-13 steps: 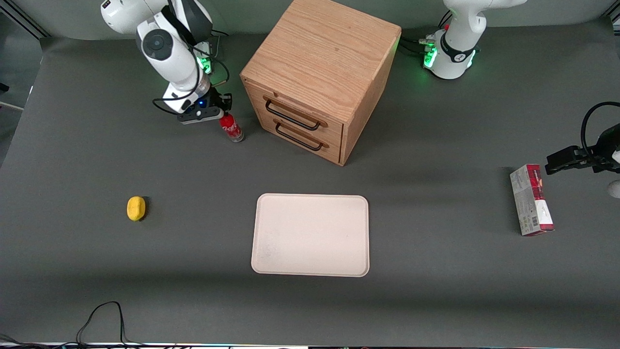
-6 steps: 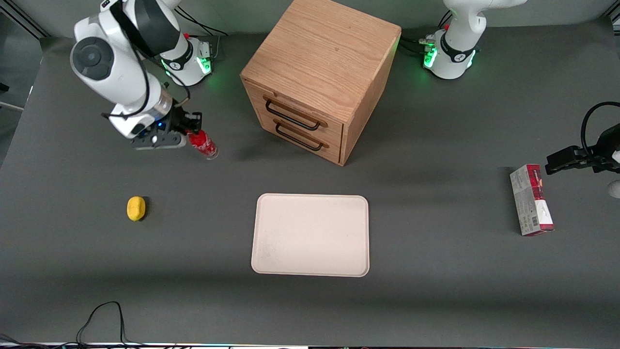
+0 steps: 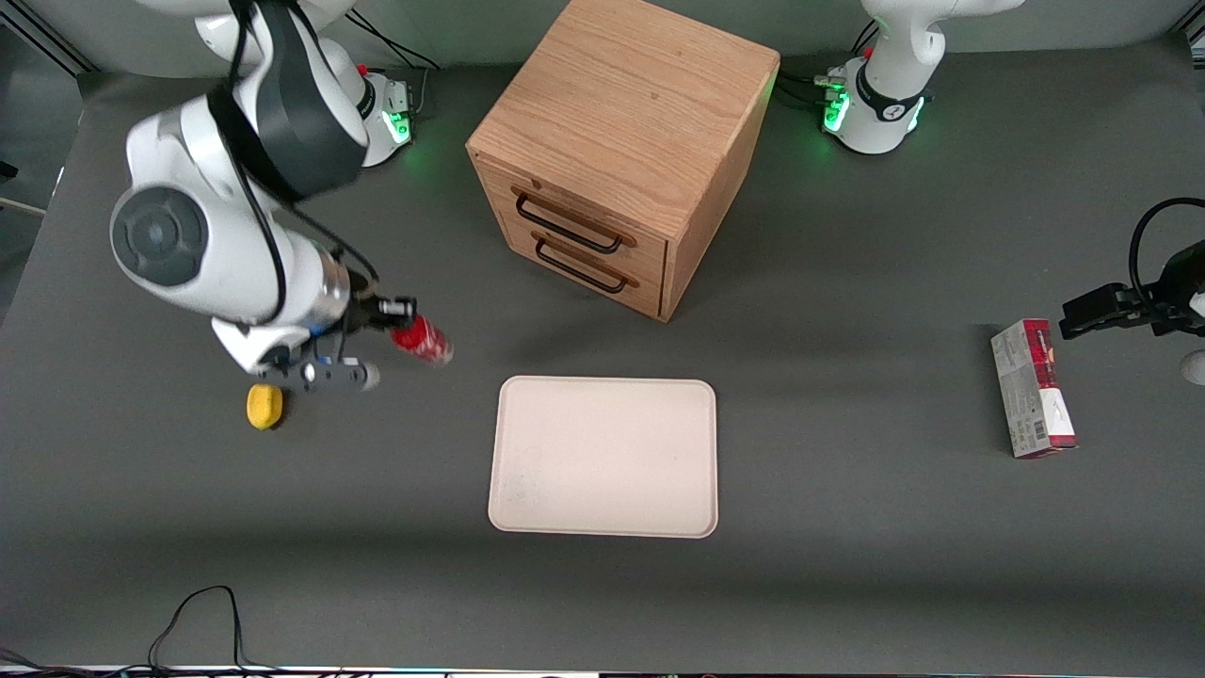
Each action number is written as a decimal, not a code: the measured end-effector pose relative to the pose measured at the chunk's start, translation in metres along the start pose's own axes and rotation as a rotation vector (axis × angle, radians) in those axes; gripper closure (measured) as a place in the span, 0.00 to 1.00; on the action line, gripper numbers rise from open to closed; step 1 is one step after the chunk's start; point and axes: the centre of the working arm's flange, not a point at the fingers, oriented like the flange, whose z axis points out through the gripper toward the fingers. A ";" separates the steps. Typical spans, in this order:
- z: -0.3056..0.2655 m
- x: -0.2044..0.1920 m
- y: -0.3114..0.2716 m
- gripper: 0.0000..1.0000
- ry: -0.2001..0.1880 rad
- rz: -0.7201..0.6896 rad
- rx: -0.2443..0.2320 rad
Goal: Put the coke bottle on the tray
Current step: 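Carry the bottle with the right gripper over the white tray's edge, then set the bottle upright on the tray and open the right gripper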
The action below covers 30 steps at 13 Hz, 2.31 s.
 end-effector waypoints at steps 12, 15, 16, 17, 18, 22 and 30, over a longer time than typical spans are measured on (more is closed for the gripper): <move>0.119 0.124 -0.054 0.69 0.198 0.088 0.092; 0.122 0.125 -0.062 0.69 0.216 0.115 0.110; 0.124 0.124 -0.064 0.69 0.216 0.114 0.111; 0.125 0.124 -0.066 0.69 0.216 0.114 0.112; 0.126 0.123 -0.068 0.69 0.216 0.112 0.112; 0.134 0.122 -0.073 0.69 0.210 0.108 0.107; 0.133 0.120 -0.078 0.29 0.215 0.104 0.110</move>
